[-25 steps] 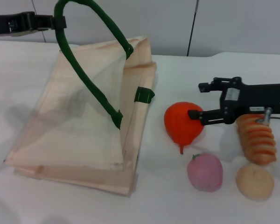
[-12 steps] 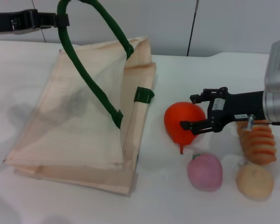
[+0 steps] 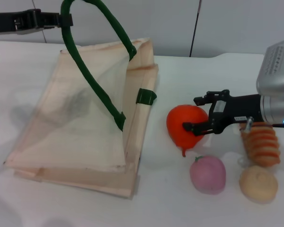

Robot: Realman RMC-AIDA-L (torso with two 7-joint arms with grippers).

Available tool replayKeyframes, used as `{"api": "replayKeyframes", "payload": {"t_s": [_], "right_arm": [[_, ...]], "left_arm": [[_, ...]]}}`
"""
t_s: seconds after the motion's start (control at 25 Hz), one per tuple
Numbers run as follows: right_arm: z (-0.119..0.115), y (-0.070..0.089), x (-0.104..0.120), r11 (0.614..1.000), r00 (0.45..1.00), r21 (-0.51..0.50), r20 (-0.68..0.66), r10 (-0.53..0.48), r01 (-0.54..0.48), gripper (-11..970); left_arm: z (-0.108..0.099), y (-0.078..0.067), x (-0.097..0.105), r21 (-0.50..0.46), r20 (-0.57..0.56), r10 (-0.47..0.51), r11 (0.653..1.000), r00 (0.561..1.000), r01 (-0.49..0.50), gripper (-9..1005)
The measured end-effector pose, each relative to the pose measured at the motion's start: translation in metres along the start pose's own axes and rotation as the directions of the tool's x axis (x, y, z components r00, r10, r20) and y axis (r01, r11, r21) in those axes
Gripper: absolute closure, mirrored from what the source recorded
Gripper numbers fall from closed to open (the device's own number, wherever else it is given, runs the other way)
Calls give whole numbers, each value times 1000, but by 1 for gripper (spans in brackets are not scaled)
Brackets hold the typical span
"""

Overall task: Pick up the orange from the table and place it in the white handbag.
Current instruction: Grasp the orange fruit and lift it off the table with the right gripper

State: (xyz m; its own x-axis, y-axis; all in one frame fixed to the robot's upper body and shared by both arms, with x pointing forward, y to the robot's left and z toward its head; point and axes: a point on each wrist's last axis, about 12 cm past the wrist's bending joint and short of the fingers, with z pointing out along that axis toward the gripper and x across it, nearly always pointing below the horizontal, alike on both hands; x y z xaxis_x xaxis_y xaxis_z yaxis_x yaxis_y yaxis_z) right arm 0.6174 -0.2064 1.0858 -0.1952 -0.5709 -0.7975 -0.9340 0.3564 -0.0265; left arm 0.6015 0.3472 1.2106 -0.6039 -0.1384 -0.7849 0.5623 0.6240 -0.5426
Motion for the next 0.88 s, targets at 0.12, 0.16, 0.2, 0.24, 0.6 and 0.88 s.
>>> {"api": "replayKeyframes", "payload": {"t_s": [0.12,0.16,0.2,0.24,0.6,0.88], "right_arm": [[1,1,1,1000,1000,-7,-9,-4,4,78],[1,1,1,1000,1000,-7,-9,-4,4,78],[1,1,1,1000,1000,-7,-9,-5,5,78],[1,1,1,1000,1000,-7,-9,-5,5,78],[2,1,0,1000,1000,-10,-12,-9,9,117],[5,1,-1,1000,999,-13,-33,1,-1,258]], "left_arm": [[0,0,0,1,0,0,1000,1000,0,874],[1,0,0,2,0,0,1000,1000,0,874],[1,0,0,2,0,0,1000,1000,0,874],[1,0,0,2,0,-1,1000,1000,1,874],[0,0,0,2,0,-2,1000,1000,2,874],[0,0,0,2,0,-3,1000,1000,3,874]]}}
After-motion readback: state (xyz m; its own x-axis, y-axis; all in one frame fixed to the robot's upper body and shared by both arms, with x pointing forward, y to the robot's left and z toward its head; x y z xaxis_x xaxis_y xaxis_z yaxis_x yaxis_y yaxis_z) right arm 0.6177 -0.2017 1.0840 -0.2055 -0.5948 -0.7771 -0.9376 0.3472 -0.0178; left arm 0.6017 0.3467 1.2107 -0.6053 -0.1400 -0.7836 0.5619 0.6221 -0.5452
